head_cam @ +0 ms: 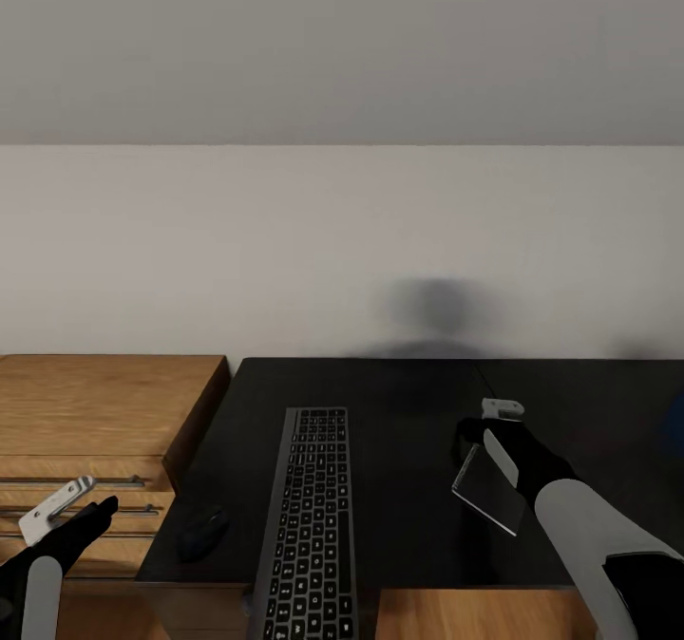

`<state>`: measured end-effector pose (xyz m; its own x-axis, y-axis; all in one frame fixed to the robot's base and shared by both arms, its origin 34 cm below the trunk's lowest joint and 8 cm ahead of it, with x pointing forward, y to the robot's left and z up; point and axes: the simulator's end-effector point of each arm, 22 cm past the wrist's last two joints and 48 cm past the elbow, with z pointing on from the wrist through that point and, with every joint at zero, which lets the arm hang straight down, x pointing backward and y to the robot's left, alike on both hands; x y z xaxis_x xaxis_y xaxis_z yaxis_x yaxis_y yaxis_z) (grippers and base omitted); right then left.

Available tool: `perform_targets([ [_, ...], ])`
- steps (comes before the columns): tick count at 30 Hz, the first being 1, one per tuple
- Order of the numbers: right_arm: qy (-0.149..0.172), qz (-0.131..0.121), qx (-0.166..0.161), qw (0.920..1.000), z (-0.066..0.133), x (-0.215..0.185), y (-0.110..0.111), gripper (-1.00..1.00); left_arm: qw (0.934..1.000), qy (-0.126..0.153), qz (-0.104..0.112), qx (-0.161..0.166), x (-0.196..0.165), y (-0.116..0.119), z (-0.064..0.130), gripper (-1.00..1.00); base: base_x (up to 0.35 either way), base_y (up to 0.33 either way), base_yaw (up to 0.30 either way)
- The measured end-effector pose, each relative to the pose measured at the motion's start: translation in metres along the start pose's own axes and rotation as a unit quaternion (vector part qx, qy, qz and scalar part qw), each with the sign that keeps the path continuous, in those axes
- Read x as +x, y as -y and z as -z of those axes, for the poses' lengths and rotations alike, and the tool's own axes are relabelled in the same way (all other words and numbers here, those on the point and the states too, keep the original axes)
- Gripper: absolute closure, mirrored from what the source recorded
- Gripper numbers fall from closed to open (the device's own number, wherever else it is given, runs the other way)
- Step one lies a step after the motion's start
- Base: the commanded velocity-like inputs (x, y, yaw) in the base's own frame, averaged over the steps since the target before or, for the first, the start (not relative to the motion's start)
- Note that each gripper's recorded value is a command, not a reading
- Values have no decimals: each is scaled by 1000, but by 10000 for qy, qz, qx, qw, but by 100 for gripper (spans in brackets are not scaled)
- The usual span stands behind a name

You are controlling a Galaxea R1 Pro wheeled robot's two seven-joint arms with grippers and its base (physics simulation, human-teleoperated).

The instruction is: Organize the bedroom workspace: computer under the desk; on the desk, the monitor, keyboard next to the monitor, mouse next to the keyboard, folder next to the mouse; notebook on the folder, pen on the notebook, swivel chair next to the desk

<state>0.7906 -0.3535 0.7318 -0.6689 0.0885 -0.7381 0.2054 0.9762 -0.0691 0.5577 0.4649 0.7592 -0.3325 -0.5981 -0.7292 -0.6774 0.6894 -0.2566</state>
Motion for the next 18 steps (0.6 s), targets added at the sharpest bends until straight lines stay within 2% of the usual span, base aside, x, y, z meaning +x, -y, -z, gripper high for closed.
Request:
perform_targets([
  [9,10,12,15,10000,0,0,1,-100,10000,-11,-2,15,1,1,0,-100,-185,0,0],
  [18,13,14,18,10000,0,0,1,-100,10000,-10,2,25,1,2,0,-100,-43,0,0],
])
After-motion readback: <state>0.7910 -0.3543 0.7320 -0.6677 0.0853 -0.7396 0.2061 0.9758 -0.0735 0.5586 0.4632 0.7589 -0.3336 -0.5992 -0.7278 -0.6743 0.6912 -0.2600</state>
